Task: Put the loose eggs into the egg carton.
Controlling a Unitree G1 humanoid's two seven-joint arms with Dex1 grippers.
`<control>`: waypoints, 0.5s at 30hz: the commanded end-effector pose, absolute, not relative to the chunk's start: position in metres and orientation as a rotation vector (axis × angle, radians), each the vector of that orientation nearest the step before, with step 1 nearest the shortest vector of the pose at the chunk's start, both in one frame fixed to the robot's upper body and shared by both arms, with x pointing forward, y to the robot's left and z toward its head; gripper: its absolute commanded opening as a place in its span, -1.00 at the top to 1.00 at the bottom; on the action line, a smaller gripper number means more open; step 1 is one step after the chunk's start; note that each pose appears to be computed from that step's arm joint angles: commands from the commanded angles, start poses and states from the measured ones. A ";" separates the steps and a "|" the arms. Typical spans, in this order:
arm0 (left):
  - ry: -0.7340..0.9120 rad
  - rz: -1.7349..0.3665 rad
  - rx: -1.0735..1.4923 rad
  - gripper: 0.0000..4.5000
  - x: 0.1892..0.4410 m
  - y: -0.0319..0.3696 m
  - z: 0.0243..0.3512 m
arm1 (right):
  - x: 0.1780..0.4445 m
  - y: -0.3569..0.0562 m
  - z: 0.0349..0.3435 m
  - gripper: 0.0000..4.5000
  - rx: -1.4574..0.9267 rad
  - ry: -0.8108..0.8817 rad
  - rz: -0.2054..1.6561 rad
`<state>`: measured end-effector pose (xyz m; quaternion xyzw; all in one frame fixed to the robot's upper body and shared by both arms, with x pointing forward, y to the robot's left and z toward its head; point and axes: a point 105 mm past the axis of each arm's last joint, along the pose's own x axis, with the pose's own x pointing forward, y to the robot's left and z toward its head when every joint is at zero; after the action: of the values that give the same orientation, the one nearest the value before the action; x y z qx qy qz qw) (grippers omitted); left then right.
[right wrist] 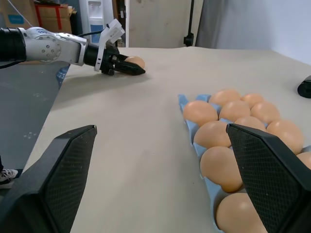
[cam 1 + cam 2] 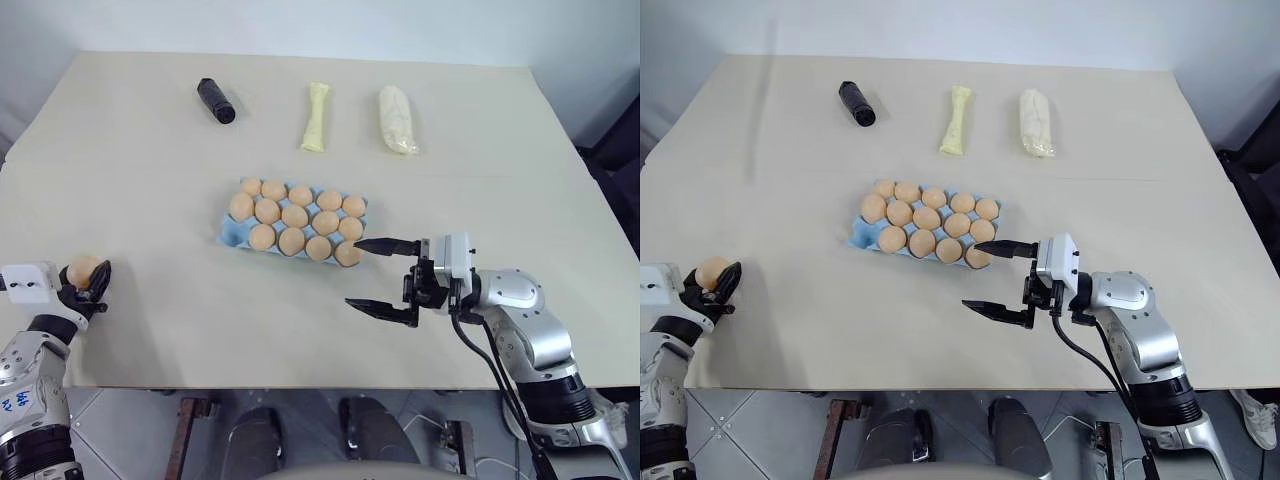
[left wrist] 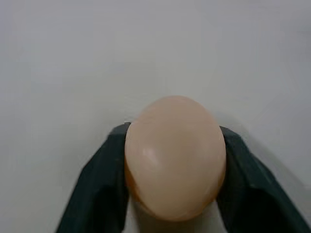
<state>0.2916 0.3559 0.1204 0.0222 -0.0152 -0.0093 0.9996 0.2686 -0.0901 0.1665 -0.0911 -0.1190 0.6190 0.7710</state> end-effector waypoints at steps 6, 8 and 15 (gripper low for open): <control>-0.128 -0.508 0.271 0.17 0.341 0.235 0.165 | 0.271 -0.103 0.177 -1.00 -0.245 -0.308 1.264; -0.115 -0.547 0.271 0.17 0.347 0.225 0.161 | 0.273 -0.108 0.176 -1.00 -0.249 -0.303 1.235; -0.084 -0.681 0.298 0.17 0.359 0.201 0.151 | 0.270 -0.115 0.173 -1.00 -0.254 -0.300 1.162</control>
<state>0.3576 0.2033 0.1410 0.1347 -0.0212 -0.3241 0.9361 0.2742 -0.1142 0.1591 -0.1057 -0.1099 0.5534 0.8188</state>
